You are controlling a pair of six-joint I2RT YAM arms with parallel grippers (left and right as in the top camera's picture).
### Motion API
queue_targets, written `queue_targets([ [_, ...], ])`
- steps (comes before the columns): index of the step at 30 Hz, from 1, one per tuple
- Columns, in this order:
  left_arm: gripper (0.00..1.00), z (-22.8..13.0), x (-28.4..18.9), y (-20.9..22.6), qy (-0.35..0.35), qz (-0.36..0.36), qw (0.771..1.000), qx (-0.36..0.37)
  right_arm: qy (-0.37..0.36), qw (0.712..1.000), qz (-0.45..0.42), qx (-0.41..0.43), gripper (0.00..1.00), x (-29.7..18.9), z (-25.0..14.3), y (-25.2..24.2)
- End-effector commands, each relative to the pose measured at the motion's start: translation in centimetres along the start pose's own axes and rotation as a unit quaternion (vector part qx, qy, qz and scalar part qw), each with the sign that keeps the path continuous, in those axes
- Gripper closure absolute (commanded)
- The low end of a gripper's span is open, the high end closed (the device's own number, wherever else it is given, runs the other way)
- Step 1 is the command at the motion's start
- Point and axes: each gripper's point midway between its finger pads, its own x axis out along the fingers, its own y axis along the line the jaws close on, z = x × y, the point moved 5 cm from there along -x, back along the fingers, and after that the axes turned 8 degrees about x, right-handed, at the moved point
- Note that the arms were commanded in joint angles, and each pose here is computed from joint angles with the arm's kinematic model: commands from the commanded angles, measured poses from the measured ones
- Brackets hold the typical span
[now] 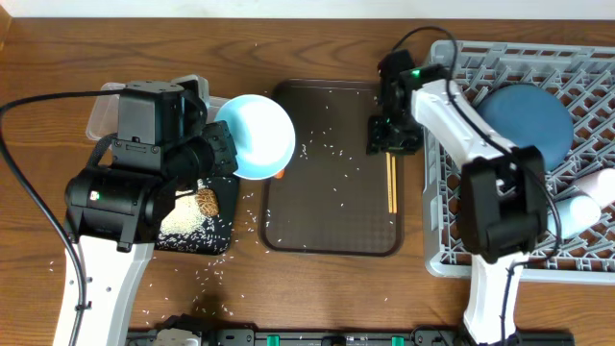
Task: Sort waste into correct bins and load items into the dishwasher rack
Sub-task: 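Grasp a wooden chopstick with the right gripper and drop it into the rack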
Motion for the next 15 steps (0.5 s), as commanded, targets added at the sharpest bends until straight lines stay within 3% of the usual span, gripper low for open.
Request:
queue_targets([
  [1, 0.94, 0.4, -0.5, -0.5, -0.006, -0.013, 1.0, 0.015, 0.012, 1.0, -0.016, 0.006, 0.5, 1.5, -0.2, 0.0],
  [10, 0.94, 0.4, -0.3, -0.5, -0.005, -0.013, 1.0, 0.015, -0.001, 0.998, -0.067, 0.01, 0.5, 2.4, 0.1, -1.0],
  [15, 0.94, 0.4, -0.3, -0.4, -0.005, -0.011, 1.0, 0.015, 0.006, 0.999, -0.05, 0.002, 0.65, 3.0, 0.0, -0.1],
])
